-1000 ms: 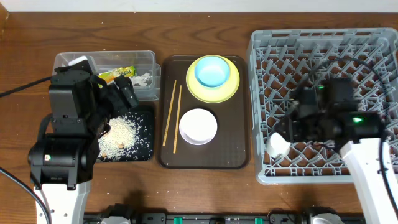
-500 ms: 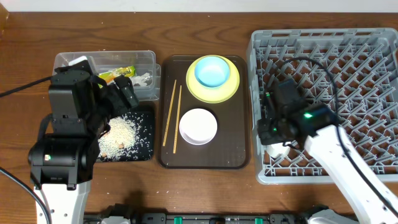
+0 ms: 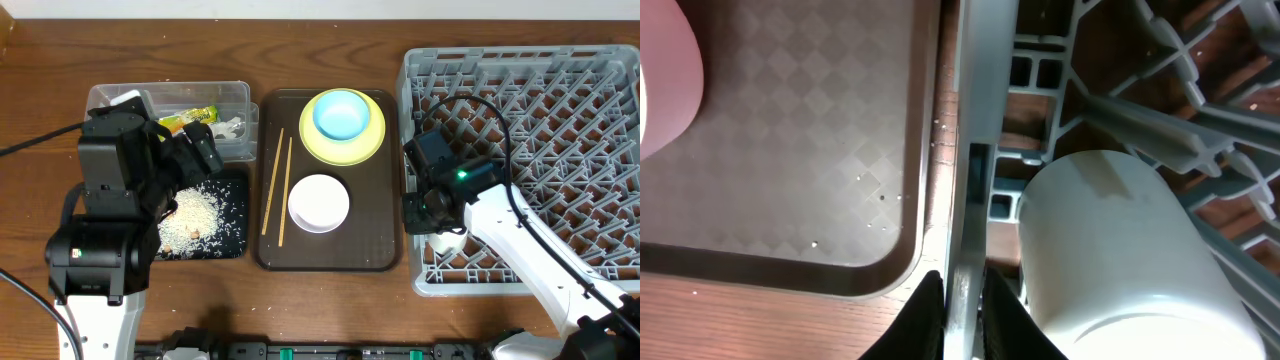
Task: Sort waste into correct bins and load items into the dishwasher rack
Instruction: 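Reach the right gripper to the white bowl on the brown tray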
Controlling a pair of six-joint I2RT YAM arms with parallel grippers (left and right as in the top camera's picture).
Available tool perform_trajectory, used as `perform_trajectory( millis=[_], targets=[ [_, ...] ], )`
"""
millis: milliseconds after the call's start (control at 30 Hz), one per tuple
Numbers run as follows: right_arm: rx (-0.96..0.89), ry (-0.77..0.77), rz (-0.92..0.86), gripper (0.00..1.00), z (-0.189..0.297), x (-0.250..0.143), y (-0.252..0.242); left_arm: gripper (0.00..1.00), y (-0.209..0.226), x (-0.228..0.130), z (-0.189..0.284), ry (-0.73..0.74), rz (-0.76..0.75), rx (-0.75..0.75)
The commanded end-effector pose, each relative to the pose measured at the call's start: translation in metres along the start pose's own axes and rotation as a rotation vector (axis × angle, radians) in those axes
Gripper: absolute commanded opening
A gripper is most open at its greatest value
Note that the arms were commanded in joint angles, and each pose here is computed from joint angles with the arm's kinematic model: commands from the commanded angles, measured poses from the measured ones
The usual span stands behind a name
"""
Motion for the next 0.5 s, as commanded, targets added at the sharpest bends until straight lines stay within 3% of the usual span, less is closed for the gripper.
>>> perform_trajectory(
  millis=[0, 167, 467],
  targets=[
    [0.032, 0.007, -0.038, 0.13, 0.004, 0.001, 0.006, 0.91, 0.000, 0.004, 0.002, -0.010, -0.006, 0.002],
    [0.125, 0.060, -0.037, 0.01, 0.005, -0.006, 0.019, 0.91, 0.000, 0.004, 0.002, -0.010, -0.006, 0.002],
    [0.140, 0.076, -0.040, 0.01, 0.006, -0.009, 0.021, 0.91, 0.000, 0.004, 0.002, -0.010, -0.006, 0.002]
  ],
)
Point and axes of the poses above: each gripper's point midway between its finger pads, its own z axis back along the fingers, its own y axis along the line the jaws close on, x = y × z, the point moved 3 cm from there along z, back along the fingers, and after that the axes turned 10 degrees about -z, right-handed, at the moved point
